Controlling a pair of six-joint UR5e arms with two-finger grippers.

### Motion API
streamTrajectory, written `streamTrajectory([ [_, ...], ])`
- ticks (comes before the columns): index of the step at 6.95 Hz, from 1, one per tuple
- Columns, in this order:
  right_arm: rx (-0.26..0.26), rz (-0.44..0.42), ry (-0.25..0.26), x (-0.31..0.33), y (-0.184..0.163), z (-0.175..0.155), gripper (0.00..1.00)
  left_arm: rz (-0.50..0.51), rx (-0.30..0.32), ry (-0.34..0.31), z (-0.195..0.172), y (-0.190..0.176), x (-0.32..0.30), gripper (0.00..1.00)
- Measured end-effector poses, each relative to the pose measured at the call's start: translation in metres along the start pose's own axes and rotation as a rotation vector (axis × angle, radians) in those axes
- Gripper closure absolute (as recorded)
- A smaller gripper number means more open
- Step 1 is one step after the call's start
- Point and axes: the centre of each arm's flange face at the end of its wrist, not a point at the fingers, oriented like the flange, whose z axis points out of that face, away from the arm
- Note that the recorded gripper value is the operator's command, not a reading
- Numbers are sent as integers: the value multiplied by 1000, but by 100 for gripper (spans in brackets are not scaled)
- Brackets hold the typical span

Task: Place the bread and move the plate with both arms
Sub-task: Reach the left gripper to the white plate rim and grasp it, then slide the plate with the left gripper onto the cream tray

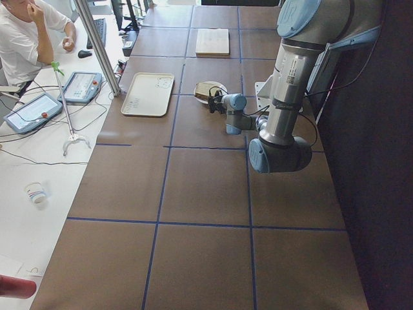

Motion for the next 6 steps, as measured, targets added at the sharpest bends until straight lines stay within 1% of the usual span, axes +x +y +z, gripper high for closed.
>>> streamTrajectory([
  [1,0,0,0,0,0,0,0,0,-1,2,1,1,1,98],
  [2,0,0,0,0,0,0,0,-1,-2,7,1,1,3,99],
  [3,1,0,0,0,0,0,0,-6,-5,31,-2,1,8,99],
  [4,2,0,-1,0,-1,-1,0,-28,-5,81,-9,-5,15,100],
  [6,4,-2,-4,-1,-1,-1,0,-115,12,187,-24,-31,31,100],
])
